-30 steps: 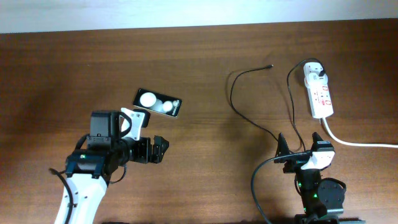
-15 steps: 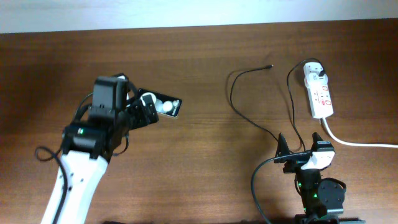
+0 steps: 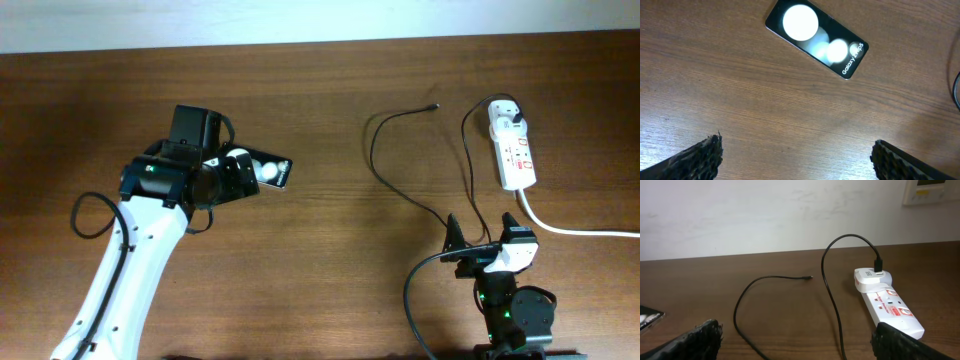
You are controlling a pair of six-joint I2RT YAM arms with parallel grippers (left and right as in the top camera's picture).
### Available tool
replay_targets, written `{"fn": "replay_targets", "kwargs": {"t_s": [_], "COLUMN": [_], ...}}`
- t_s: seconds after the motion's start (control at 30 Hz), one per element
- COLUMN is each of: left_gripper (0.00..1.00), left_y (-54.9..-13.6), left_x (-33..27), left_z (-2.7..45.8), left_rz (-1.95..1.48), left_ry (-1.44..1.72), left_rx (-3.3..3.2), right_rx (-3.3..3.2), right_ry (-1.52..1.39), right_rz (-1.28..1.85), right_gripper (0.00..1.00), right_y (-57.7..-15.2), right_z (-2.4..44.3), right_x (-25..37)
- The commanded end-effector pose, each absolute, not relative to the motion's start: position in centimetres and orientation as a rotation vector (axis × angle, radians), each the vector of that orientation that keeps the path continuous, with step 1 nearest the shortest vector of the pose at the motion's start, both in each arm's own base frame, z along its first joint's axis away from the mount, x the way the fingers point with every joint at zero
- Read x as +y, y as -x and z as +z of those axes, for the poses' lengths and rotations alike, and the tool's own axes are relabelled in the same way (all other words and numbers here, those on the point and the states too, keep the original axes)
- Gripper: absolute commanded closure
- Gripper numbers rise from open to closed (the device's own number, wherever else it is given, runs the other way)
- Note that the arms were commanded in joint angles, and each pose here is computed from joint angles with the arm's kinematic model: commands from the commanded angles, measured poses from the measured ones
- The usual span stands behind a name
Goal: Plug charger to phone and switch on socket
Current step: 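Move the left gripper forward over the black phone, then lower the left gripper and grasp the phone's bottom edge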
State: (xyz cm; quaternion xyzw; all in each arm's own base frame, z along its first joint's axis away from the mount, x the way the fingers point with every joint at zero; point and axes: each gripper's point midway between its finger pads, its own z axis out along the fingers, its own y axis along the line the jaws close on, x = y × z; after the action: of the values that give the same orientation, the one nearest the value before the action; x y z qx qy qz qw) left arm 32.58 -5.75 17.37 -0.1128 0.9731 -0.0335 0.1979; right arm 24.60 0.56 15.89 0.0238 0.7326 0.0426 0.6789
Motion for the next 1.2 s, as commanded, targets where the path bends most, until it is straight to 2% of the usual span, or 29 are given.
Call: {"fn": "replay_targets", "kwargs": {"t_s": [0.0,0.17,0.3,0.4,0.5,0.63,0.77,0.97,1.17], "left_gripper": [0.01,0.01,0.01,0.01,0.01,0.0,0.0,0.01,0.01], "left_y": [-32.9,-33.4,-34.5,-34.5,-35.0,-38.1,-39.8,-39.3,-39.2], "left_x": [-6.0,-5.2,-5.4,-5.4,-5.8,-7.4,-7.7,-8.3,-8.3], "left_z": [18.1,17.2,11.6,8.6,8.2,8.9,7.8,2.0,1.6], "left_rz": [-0.114,-0.072,0.007,0.035,-0.016,-0.199,-0.213,-0.152,-0.141], "left_ry": [0.34,0.519,0.559,0.75,1.0,1.078,1.077,1.123,1.126], "left_rx": [2.701,2.688,2.828,2.863,2.781,2.653,2.639,2.777,2.787], "right_rx": [1.647,1.647,1.647,1.646,1.647,1.647,1.647,1.647,1.646], "right_ry": [-0.044,-0.044,-0.044,-0.044,-0.044,-0.044,-0.044,-0.044,-0.044], "right_rz": [0.093,0.092,0.092,0.092,0.093,0.093,0.092,0.092,0.092], "right_gripper": [0.01,0.01,0.01,0.01,0.01,0.01,0.01,0.01,0.01], "right_y": [-24.6,-24.6,-24.6,-24.6,-24.6,-24.6,-24.6,-24.6,-24.6], "right_z": [15.6,15.6,15.6,15.6,15.6,15.6,15.6,15.6,15.6], "right_x": [0.7,0.7,0.7,0.7,0.7,0.7,0.7,0.7,0.7]}}
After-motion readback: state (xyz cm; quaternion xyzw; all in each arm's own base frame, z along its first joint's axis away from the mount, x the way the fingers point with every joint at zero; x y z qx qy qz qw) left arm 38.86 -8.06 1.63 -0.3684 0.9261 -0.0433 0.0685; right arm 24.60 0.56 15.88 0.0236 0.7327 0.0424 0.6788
